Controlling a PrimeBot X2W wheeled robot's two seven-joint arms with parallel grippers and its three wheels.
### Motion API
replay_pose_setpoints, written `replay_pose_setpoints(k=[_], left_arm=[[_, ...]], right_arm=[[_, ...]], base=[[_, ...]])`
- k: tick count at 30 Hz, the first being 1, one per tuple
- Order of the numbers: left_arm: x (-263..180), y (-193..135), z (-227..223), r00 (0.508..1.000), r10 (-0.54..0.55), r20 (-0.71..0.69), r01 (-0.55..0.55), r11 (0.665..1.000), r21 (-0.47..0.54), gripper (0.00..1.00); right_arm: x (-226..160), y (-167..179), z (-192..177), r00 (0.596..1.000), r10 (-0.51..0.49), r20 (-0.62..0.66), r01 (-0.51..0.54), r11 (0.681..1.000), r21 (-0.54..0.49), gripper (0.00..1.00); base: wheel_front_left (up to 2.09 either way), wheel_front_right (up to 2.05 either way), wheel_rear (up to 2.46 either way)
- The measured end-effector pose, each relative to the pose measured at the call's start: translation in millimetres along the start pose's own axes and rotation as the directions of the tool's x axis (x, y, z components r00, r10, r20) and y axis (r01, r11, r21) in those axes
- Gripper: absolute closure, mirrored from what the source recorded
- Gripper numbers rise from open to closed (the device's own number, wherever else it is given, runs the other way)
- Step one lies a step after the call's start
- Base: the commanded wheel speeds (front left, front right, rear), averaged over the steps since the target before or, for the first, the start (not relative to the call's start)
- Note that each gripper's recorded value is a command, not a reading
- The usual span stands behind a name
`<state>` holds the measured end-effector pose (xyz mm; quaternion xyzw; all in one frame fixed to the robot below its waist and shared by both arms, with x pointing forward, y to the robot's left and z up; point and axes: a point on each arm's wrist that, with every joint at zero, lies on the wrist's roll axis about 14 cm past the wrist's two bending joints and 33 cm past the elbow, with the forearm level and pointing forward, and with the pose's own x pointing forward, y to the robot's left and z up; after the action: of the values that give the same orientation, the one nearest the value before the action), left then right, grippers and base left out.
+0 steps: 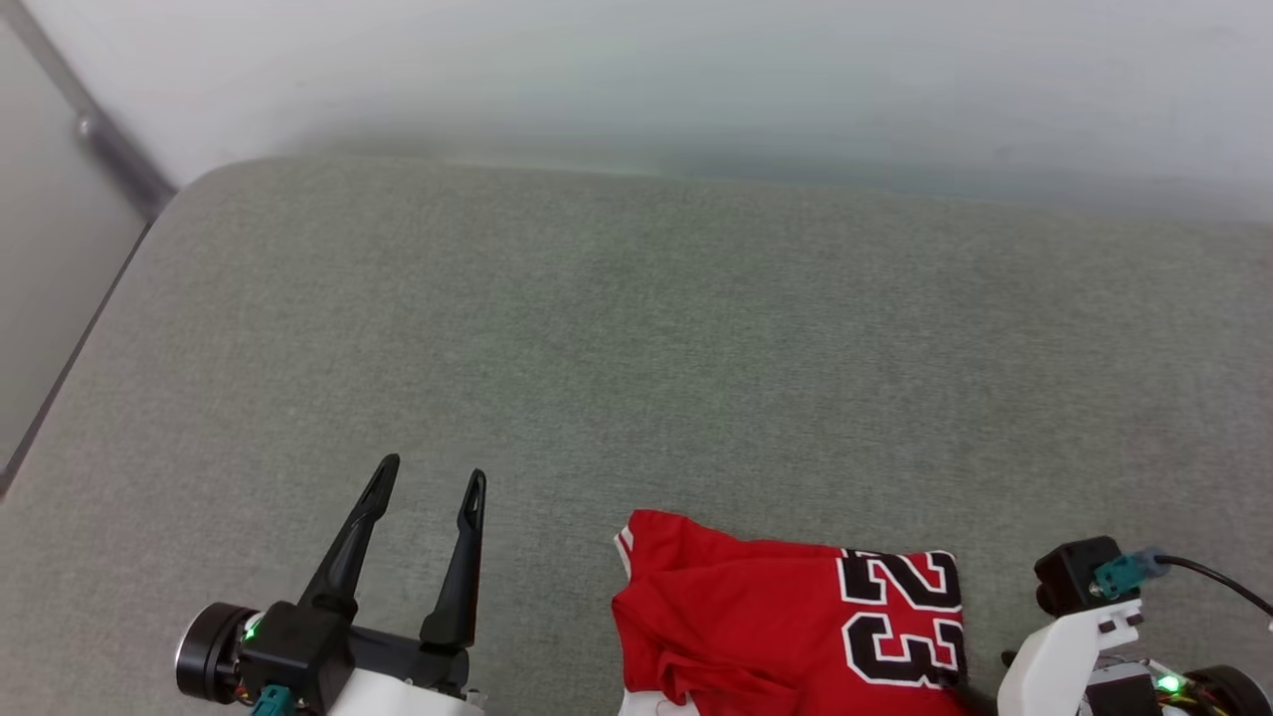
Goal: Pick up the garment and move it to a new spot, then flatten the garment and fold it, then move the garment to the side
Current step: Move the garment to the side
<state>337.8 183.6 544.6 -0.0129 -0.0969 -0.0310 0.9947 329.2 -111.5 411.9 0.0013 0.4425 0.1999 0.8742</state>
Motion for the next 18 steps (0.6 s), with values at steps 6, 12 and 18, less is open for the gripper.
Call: replay_pose_setpoints(k=[6,12,18], left_arm=[[-1.4,9.4,-4.9,0.999,0.032,-0.02,-0.031,0.999,0.009,0.0],[-4.3,15.9,-9.8,0.998,0.056,-0.041,-0.056,0.998,0.018,0.0],[-7.1,15.7,-15.2,0.996,0.059,-0.061,-0.058,0.998,0.016,0.0]], right_arm=[[23.4,10.1,-13.5,0.99,0.029,-0.137,-0.03,1.0,-0.009,0.0],[43.4,22.1,-23.7,0.974,0.061,-0.22,-0.067,0.998,-0.02,0.0],[53.9,30.2,-32.6,0.96,0.072,-0.269,-0.095,0.993,-0.074,1.0]], base=[[0.0,0.0,0.0],[0.0,0.0,0.0],[0.0,0.0,0.0]])
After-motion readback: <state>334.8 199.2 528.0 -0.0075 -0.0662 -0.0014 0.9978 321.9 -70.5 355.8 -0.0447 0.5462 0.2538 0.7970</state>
